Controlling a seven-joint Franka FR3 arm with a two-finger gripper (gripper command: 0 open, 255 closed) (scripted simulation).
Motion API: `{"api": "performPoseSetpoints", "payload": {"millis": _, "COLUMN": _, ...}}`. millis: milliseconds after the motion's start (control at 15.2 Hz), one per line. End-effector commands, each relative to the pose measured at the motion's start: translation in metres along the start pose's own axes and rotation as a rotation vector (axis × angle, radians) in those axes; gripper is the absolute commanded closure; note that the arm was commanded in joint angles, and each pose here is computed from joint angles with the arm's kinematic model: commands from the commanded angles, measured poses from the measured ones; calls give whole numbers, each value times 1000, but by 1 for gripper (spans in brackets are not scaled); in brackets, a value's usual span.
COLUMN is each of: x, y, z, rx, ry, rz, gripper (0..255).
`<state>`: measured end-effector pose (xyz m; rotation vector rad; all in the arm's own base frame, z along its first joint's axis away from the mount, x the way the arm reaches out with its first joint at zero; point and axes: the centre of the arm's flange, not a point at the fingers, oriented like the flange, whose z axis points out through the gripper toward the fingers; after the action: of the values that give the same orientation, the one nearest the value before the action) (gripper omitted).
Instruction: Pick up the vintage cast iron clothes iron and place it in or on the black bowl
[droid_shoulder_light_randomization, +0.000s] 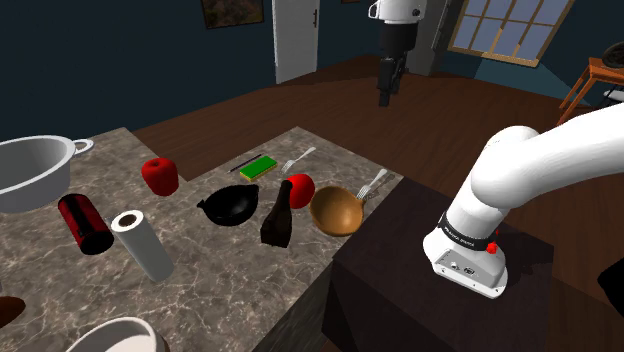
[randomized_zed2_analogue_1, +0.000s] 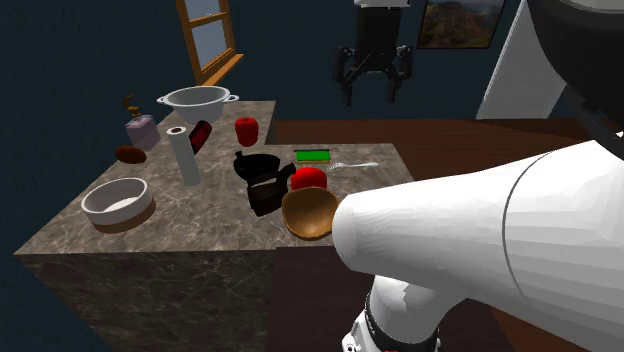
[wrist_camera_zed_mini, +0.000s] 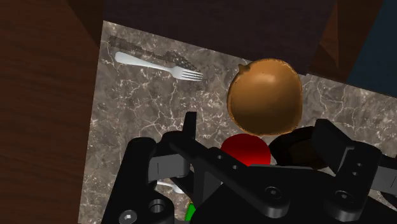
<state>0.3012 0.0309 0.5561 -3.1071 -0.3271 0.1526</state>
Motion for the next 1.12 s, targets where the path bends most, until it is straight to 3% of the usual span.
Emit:
{"api": "performPoseSetpoints", "payload": {"millis": 0, "x": 0, "y": 0, "z": 0, "rx": 0, "ry": 0, "rz": 0, "gripper": 0}}
{"api": "performPoseSetpoints", "payload": {"millis": 1056, "x": 86, "y": -140, "z": 135, "rx": -55, "ry": 76, "rz": 503, "gripper": 0}}
